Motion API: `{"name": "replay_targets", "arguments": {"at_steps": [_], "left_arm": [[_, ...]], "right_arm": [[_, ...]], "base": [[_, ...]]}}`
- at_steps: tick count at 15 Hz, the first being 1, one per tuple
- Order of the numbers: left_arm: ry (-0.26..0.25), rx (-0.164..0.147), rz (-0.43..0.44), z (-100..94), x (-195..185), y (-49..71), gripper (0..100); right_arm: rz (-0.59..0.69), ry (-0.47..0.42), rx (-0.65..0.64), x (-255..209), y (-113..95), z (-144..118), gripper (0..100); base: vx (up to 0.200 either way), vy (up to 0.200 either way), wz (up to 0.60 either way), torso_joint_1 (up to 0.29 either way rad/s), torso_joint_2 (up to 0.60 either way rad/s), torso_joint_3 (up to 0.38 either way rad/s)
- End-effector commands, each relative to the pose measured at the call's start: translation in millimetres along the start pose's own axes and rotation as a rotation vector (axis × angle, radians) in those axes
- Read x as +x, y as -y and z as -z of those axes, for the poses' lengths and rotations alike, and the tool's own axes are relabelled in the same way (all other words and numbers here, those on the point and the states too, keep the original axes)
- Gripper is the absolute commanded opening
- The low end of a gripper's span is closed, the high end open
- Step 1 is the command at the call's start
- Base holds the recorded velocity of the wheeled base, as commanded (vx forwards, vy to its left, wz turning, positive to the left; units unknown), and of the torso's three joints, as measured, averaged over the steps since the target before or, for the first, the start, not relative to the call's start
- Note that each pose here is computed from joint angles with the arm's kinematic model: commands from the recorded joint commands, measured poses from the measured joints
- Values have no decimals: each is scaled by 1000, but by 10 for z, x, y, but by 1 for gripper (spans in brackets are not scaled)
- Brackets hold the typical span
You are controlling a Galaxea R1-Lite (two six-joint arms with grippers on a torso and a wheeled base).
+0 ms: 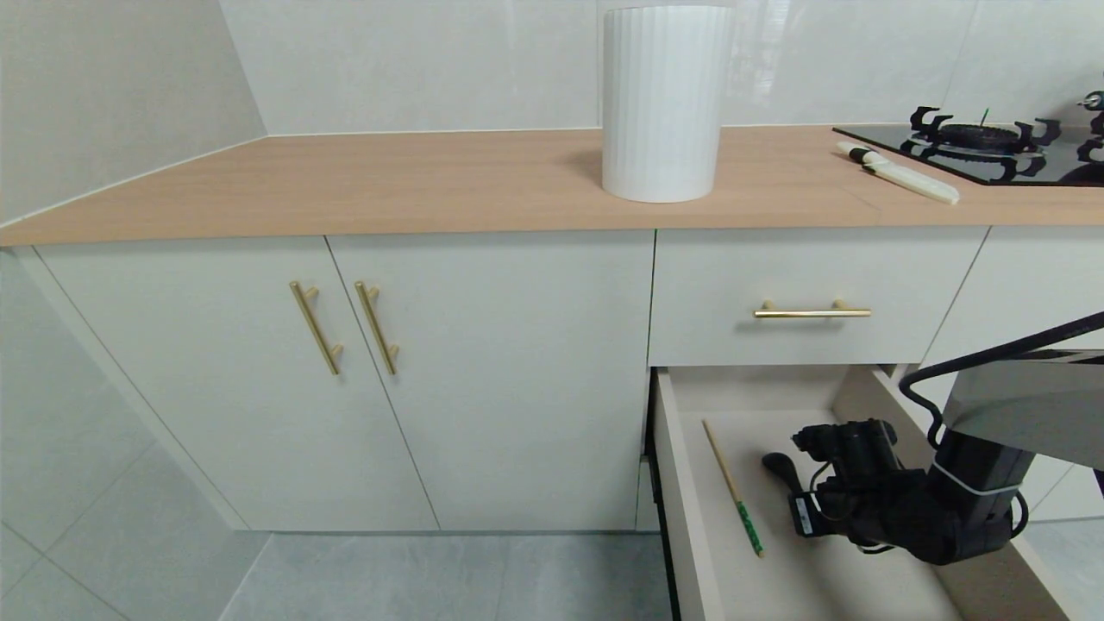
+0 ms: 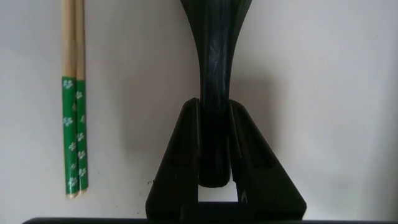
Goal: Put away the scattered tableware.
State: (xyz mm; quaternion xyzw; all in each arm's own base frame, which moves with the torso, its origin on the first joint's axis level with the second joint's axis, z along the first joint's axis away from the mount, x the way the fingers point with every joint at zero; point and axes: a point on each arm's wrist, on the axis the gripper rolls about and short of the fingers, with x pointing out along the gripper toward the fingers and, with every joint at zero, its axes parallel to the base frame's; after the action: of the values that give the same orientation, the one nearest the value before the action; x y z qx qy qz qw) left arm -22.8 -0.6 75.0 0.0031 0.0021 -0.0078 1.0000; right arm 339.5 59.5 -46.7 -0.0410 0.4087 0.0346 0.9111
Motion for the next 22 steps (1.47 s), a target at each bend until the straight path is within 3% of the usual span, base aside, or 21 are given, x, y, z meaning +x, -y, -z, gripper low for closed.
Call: {"name": "replay_targets", "arguments": {"at_steps": [1, 10, 11, 17, 20, 22], "left_arm": [[0, 0, 0, 0, 0, 0, 100], [0, 0, 0, 0, 0, 0, 100], [0, 0, 0, 0, 0, 0, 100], [0, 0, 0, 0, 0, 0, 100], [0, 0, 0, 0, 0, 0, 100], [0, 0, 0, 0, 0, 0, 100]], "right_arm": [[1, -4, 0, 27, 3, 18, 0], [11, 12, 0, 104, 0, 53, 0], [9, 12, -1, 103, -1, 56, 100], [8, 41, 2, 1, -4, -13, 100], [8, 164, 22, -510, 34, -302, 100], [5, 202, 20, -815, 32, -360, 100]], "base": [[0, 0, 0, 0, 0, 0], [0, 0, 0, 0, 0, 0], [0, 0, 0, 0, 0, 0], [0, 0, 0, 0, 0, 0], [0, 0, 0, 0, 0, 0], [0, 0, 0, 0, 0, 0]]}}
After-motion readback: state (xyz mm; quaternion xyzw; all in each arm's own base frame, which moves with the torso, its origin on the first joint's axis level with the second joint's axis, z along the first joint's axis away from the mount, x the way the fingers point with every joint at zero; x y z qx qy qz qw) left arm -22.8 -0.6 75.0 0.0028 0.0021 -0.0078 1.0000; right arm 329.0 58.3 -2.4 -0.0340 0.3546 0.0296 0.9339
